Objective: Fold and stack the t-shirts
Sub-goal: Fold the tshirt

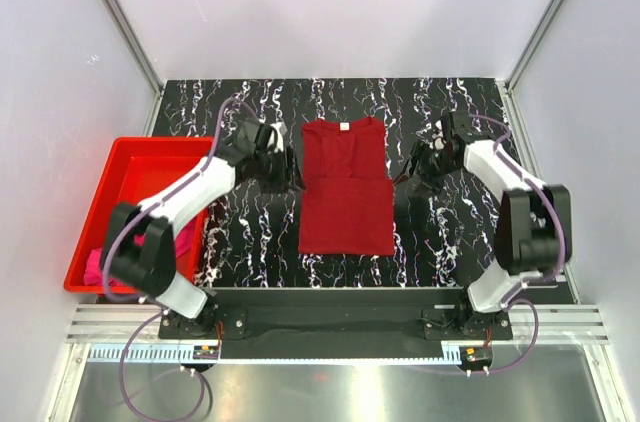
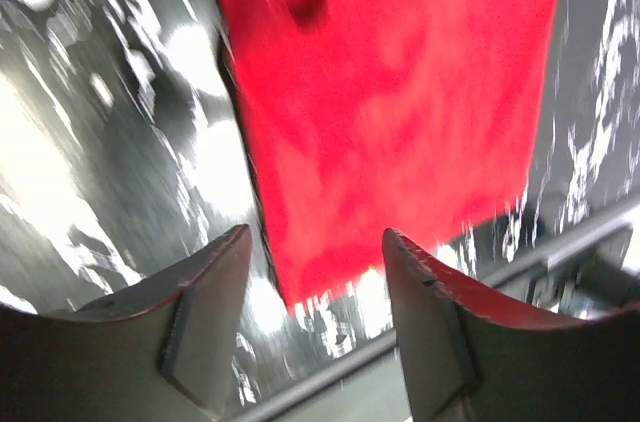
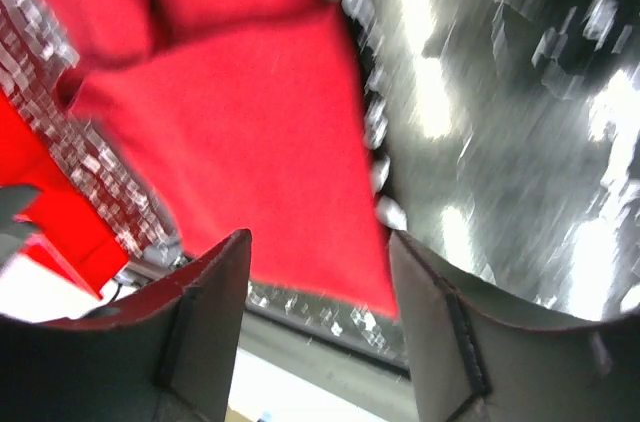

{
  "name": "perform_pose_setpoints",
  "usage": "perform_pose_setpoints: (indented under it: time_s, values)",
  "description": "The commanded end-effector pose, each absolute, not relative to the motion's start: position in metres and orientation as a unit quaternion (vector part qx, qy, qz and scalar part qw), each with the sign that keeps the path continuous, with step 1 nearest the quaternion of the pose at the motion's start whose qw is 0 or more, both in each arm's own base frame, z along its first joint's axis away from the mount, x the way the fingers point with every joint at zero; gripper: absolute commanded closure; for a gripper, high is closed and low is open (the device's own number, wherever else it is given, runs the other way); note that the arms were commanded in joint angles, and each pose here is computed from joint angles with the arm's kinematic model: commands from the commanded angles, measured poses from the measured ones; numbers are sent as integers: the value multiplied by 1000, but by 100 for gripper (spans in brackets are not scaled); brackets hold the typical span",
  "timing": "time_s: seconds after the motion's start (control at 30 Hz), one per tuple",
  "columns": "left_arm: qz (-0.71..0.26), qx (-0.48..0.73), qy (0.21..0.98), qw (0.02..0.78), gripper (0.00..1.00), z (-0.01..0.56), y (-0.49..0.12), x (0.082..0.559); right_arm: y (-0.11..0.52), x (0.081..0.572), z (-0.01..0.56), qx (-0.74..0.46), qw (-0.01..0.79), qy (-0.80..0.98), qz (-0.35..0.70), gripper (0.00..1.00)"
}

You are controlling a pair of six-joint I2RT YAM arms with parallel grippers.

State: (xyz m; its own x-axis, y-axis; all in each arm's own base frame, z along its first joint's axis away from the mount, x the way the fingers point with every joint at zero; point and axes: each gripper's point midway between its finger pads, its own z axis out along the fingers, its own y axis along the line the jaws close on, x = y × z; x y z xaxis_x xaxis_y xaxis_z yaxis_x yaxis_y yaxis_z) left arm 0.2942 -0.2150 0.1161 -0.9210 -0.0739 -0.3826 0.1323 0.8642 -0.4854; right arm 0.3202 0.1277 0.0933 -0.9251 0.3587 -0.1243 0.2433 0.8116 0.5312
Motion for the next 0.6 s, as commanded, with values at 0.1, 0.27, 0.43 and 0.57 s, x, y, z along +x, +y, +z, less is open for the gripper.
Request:
perform_pose_setpoints:
  time_s: [0.1,0.27,0.43,0.57]
  values:
    - [-298,55,928,218,45,98,-233,356,125,358,62,134,95,951,261,44]
    - [-318,81,920,216,43,87,-246,369,133,370,46,120,88,947,284,44]
    - [-306,78,925,214,40,77,-244,374,136,379,41,114,83,946,291,42]
    - [-302,75,927,208,40,68,-245,379,139,383,29,120,69,945,298,44]
